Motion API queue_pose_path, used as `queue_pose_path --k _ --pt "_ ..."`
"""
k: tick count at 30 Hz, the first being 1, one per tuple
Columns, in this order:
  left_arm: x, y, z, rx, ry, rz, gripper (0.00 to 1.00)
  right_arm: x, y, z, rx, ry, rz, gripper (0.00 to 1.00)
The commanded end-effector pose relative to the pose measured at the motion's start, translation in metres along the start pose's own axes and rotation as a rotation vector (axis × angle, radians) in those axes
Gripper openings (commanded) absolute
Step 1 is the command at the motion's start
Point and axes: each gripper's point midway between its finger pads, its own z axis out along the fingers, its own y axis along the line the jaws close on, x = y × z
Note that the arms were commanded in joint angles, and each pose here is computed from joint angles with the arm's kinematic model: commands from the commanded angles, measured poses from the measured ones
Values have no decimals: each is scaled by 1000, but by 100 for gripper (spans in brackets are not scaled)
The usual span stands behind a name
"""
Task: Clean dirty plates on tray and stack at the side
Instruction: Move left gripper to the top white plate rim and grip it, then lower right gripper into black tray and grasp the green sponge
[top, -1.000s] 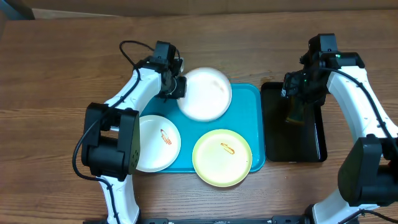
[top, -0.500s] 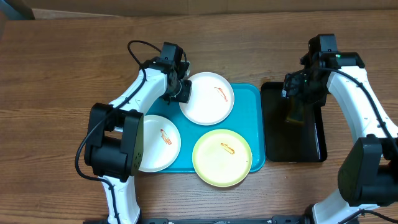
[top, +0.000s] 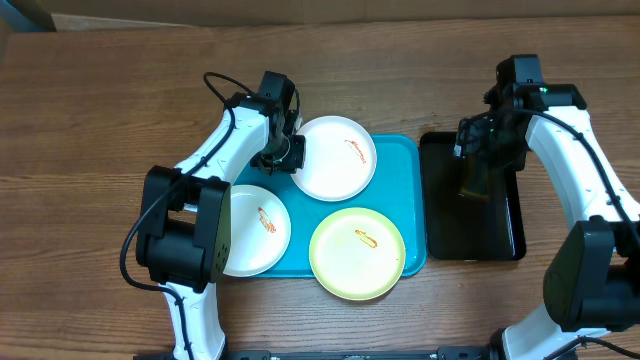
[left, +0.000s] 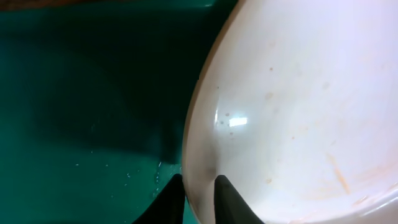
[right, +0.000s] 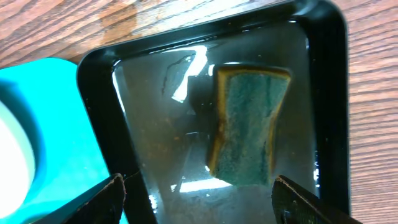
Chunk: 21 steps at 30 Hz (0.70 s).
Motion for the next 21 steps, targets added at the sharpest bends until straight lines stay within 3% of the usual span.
queue_pose_path --k 1,8,13,21 --pt "-6 -3 -4 -1 -15 -64 17 -7 -4 -5 25 -27 4 77" --pt "6 -1 -4 -14 33 -94 15 -7 -4 -5 25 -27 4 77" --pt "8 0 -4 -17 42 -105 5 -5 -8 -1 42 -24 5 77" --pt "5 -1 -4 -13 30 -104 4 6 -12 18 47 -3 7 81"
